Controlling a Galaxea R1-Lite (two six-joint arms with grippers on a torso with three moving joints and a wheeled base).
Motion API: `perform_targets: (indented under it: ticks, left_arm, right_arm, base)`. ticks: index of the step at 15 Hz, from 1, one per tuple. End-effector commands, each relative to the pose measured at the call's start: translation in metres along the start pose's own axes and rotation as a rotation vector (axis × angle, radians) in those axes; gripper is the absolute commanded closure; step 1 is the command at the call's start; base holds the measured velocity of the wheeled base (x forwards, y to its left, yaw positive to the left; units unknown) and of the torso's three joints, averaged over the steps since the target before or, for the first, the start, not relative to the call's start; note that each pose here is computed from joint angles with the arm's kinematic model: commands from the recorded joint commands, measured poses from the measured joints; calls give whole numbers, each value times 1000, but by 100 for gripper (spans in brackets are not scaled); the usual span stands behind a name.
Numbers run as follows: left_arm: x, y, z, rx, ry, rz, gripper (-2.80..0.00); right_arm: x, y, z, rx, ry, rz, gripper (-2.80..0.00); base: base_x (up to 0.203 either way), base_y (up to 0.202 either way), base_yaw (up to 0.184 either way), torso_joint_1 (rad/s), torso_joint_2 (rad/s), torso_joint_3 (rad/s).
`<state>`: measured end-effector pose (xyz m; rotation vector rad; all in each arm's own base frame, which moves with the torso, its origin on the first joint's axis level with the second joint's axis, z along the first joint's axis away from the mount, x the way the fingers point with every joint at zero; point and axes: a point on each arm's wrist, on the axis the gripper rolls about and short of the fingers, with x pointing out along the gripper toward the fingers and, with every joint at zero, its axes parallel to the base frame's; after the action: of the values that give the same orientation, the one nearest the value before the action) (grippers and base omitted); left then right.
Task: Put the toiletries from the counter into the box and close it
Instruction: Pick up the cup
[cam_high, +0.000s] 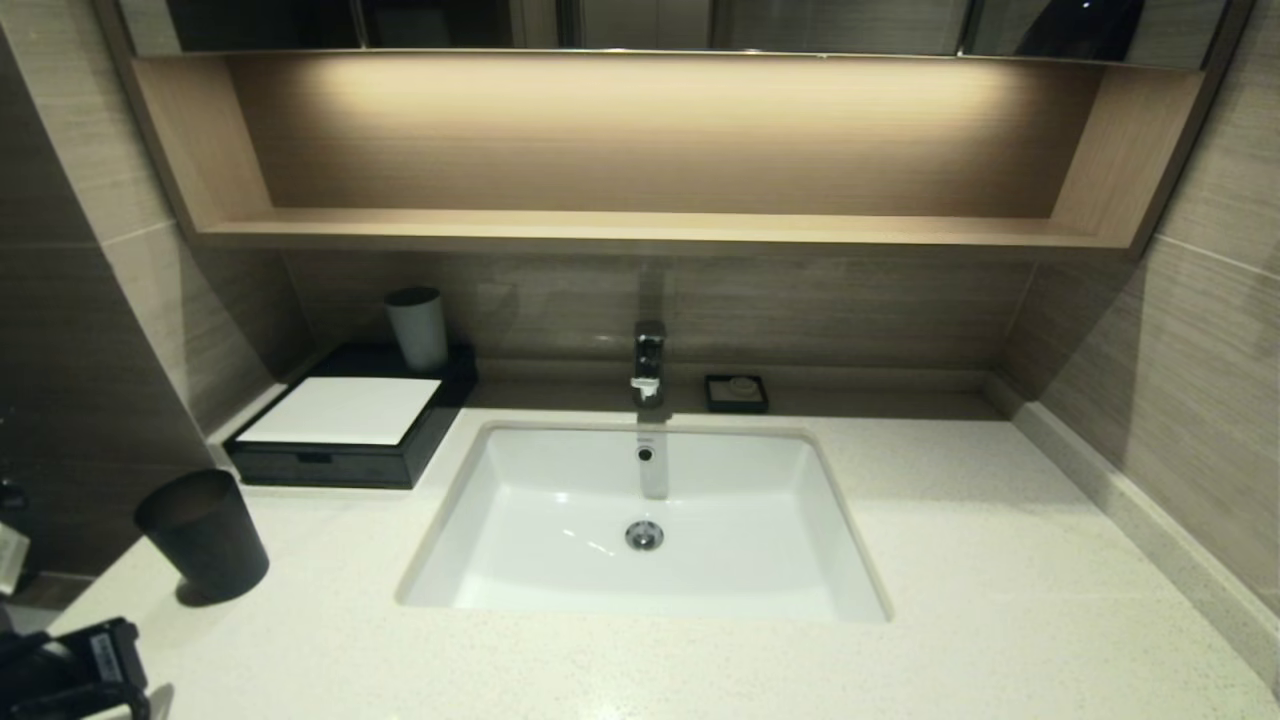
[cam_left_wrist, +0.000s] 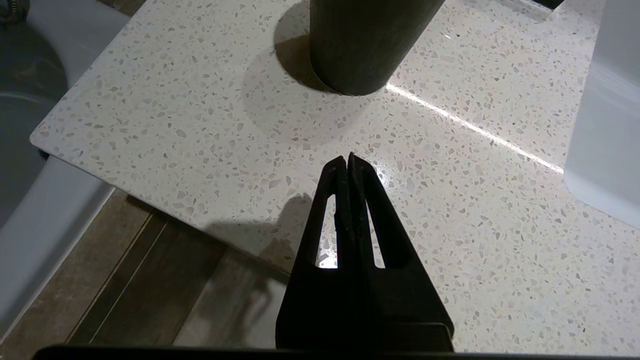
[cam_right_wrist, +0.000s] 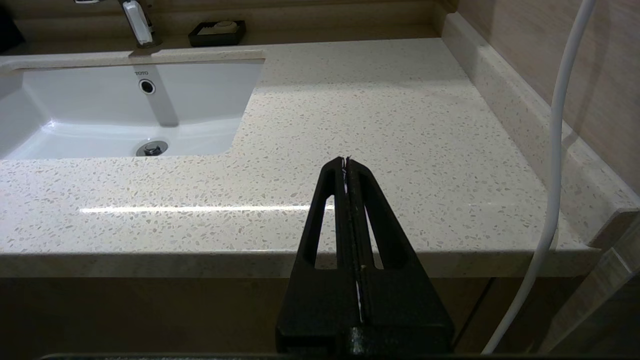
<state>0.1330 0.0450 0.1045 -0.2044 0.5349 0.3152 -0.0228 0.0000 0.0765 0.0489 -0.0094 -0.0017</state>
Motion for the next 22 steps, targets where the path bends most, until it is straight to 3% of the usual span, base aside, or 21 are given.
perform_targets:
  ticks: [1, 8, 9, 22]
  left_arm:
    - [14, 1, -7, -1, 58, 6, 0]
    - [16, 1, -17, 10, 85, -1, 0]
    - [18, 1, -17, 10, 89, -1, -280]
    - [52, 1, -16, 37, 26, -16, -280]
  right_arm:
    - [0, 0, 0, 0, 1, 0, 0]
    - [0, 0, 0, 0, 2, 0, 0]
    - [0, 0, 0, 0, 2, 0, 0]
    - [0, 0, 0, 0, 2, 0, 0]
  base:
    - [0, 0, 0, 0, 0, 0]
    - [0, 0, 0, 0, 0, 0]
    - [0, 0, 0, 0, 0, 0]
    - [0, 0, 0, 0, 0, 0]
